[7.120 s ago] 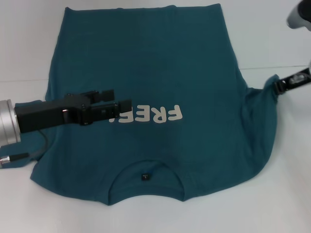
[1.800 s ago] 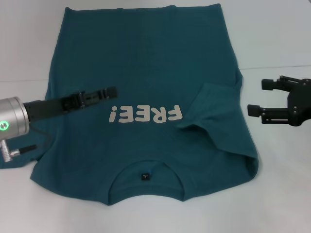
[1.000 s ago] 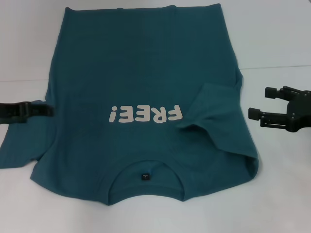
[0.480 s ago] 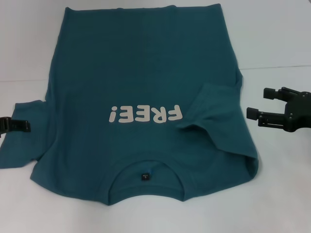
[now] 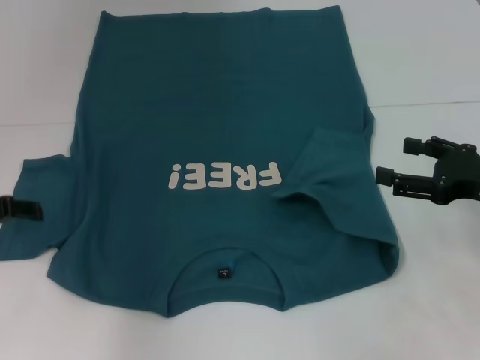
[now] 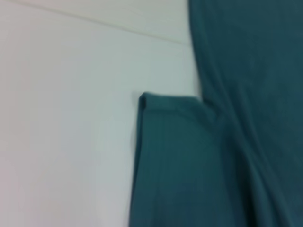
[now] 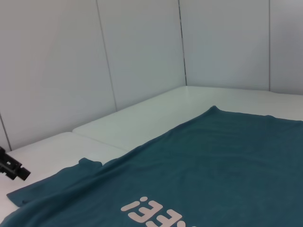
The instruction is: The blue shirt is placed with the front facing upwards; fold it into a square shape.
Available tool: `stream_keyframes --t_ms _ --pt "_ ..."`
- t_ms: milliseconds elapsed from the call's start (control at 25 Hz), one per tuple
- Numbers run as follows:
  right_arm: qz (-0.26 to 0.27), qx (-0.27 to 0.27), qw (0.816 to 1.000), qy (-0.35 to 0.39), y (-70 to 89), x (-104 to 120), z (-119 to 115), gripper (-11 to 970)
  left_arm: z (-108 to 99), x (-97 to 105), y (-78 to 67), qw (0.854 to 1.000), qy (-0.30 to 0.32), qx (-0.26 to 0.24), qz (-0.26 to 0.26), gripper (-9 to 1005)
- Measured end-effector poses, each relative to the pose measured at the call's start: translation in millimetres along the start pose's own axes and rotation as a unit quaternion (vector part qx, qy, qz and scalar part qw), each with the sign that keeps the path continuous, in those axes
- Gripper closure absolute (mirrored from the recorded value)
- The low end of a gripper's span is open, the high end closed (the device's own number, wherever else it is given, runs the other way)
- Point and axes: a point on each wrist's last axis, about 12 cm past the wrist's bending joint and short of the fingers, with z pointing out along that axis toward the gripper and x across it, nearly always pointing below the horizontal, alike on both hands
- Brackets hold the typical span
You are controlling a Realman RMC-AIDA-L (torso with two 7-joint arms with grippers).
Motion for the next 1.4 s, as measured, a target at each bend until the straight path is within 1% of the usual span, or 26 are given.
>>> stream_keyframes --t_ms 240,680,840,1000,1240,1400 --pt "-0.001 0.004 1.0 0.001 -0.3 -1 4 12 5 5 5.3 1.0 0.006 -0.004 -0.012 120" --pt "-0.001 0.003 1.0 0.001 -0.8 -3 7 12 5 12 18.4 0.999 -0.003 -0.014 -0.033 122" --pt "0.0 0.006 1.0 0.001 -0.9 -3 7 12 5 15 25.3 0.998 -0.009 -0.01 -0.055 121" --pt "0.001 0.007 1.0 0.001 -0.8 -2 8 12 4 17 29.1 0.998 -0.011 -0.009 -0.061 121" --pt "0.007 0.006 1.0 0.001 0.4 0 10 13 5 20 31.6 0.998 -0.018 0.025 -0.05 120" --pt "0.008 0.006 1.0 0.0 1.0 0 11 13 6 22 34.3 0.998 -0.015 0.031 -0.048 120"
